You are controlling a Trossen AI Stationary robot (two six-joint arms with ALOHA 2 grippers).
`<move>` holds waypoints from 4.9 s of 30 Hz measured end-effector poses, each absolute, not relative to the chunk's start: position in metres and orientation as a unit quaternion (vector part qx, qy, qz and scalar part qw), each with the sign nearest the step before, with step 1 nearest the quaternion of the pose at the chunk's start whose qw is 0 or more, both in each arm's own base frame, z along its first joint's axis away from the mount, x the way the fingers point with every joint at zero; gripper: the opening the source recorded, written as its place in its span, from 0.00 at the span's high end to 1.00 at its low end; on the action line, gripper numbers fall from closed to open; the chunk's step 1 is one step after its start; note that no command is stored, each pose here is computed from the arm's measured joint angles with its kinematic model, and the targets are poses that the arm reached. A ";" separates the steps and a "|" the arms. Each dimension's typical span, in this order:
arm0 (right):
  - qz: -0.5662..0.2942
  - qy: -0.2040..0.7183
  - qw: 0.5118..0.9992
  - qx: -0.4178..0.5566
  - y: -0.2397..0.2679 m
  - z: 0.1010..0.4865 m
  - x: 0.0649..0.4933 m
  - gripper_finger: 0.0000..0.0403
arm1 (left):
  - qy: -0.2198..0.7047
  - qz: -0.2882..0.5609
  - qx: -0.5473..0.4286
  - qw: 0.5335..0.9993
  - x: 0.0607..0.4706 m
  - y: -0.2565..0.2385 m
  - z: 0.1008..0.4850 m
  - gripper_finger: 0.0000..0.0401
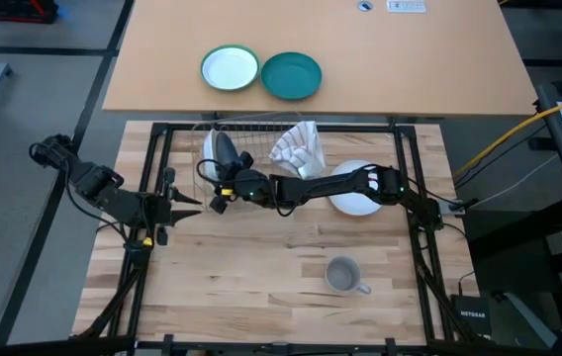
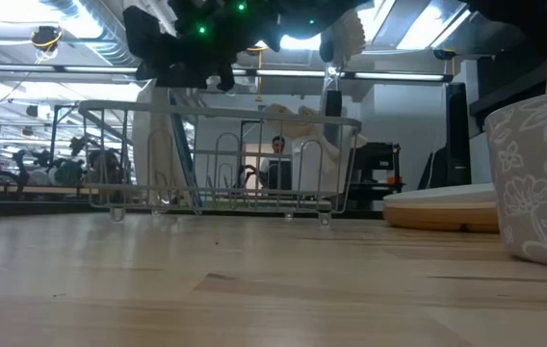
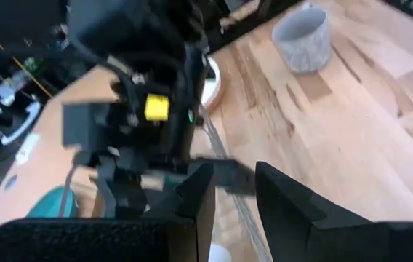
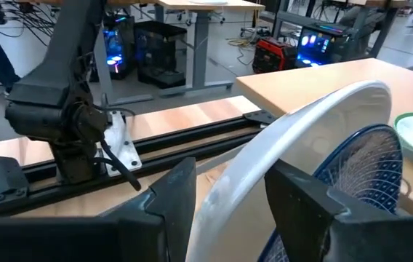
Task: Sort dishes
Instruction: Put the left white plate in the dish rack, then put the white plate in the dish rack
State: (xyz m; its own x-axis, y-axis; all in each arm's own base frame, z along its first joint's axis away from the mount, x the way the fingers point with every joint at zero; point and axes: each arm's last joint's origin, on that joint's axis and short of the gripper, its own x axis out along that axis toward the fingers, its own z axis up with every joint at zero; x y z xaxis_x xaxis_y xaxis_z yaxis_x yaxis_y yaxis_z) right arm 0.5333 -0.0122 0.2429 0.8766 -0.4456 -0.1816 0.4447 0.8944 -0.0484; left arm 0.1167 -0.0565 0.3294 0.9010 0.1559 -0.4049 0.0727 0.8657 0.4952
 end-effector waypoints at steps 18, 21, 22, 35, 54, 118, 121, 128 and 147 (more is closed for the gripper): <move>-0.241 0.085 0.966 -0.036 -0.014 0.253 0.533 0.58 | 0.334 0.060 0.203 0.919 0.106 -0.049 0.294 0.78; -0.223 0.084 0.971 -0.034 -0.014 0.253 0.533 0.58 | 0.341 0.062 0.209 0.914 0.109 -0.051 0.279 0.78; -0.218 0.084 0.972 -0.034 -0.013 0.253 0.533 0.58 | 0.341 0.062 0.212 0.914 0.110 -0.052 0.275 0.78; -0.218 0.072 0.972 -0.044 -0.012 0.256 0.534 0.58 | 0.349 0.095 0.216 0.907 0.119 -0.048 0.273 0.78; -0.289 0.035 0.953 -0.085 -0.016 0.267 0.532 0.58 | 0.353 0.111 0.210 0.905 0.121 -0.044 0.273 0.78; -0.220 0.292 0.892 -0.267 0.021 0.454 0.395 0.58 | 0.305 0.097 0.215 0.923 0.129 -0.048 0.282 0.78; -0.214 0.351 0.879 -0.242 0.031 0.458 0.359 0.58 | 0.305 0.092 0.233 0.919 0.129 -0.048 0.282 0.78; -0.156 0.489 0.842 -0.166 0.057 0.426 0.329 0.58 | 0.302 0.090 0.236 0.919 0.130 -0.049 0.282 0.78; -0.002 0.767 0.626 -0.138 0.064 0.273 0.290 0.58 | 0.302 0.095 0.223 0.922 0.130 -0.049 0.282 0.78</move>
